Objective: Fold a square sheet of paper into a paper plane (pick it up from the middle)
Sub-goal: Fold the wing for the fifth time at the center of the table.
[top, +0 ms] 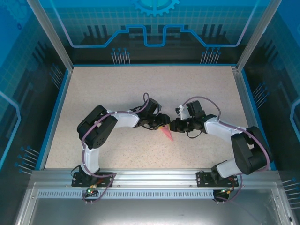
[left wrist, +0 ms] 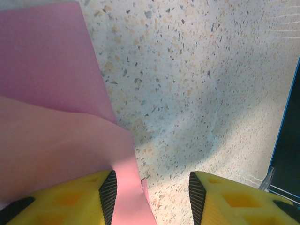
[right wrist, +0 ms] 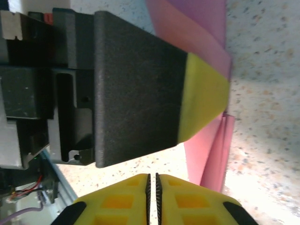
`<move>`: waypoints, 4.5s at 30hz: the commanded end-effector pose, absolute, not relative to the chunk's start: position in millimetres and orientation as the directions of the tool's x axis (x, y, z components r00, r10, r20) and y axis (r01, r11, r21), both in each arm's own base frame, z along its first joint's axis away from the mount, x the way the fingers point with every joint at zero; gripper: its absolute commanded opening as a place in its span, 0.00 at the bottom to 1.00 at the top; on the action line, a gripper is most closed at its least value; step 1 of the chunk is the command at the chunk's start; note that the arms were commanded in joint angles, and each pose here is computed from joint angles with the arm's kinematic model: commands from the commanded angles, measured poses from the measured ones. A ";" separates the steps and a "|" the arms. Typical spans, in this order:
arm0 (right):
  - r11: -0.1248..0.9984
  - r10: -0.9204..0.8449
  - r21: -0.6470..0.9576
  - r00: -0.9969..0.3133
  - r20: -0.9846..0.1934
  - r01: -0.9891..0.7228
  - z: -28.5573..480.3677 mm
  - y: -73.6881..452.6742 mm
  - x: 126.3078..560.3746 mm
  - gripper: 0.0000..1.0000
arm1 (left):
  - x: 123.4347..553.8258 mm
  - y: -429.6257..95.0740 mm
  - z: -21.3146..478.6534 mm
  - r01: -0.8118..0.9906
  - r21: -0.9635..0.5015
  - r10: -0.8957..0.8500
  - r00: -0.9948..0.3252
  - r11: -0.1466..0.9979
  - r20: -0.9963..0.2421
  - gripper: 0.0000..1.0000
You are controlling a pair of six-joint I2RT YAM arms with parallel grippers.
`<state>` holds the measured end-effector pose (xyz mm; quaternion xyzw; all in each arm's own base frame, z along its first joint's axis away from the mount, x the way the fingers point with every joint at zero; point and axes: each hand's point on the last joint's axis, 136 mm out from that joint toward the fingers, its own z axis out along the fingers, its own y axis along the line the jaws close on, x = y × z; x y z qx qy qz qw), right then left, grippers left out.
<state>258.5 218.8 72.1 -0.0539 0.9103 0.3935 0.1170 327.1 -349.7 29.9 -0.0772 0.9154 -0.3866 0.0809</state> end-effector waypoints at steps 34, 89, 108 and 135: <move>0.752 -0.012 0.660 -1.000 0.022 0.005 -6.1 203.2 228.8 0.09 | 316.6 -339.8 2.7 -0.110 -0.661 -0.179 -0.983 0.742 -0.037 0.48; 0.672 -0.014 0.741 -1.000 0.002 -0.008 42.2 220.9 232.7 0.15 | 315.3 -337.2 0.8 -0.121 -0.650 -0.183 -0.983 0.750 -0.028 0.47; 0.781 -0.006 0.620 -0.992 0.128 0.075 -6.4 194.7 205.6 0.13 | 314.7 -336.0 -0.9 -0.122 -0.644 -0.182 -0.983 0.755 -0.027 0.47; 0.771 -0.023 0.636 -0.996 0.083 0.035 20.0 190.7 198.5 0.13 | 315.6 -336.6 1.5 -0.120 -0.647 -0.181 -0.983 0.753 -0.028 0.46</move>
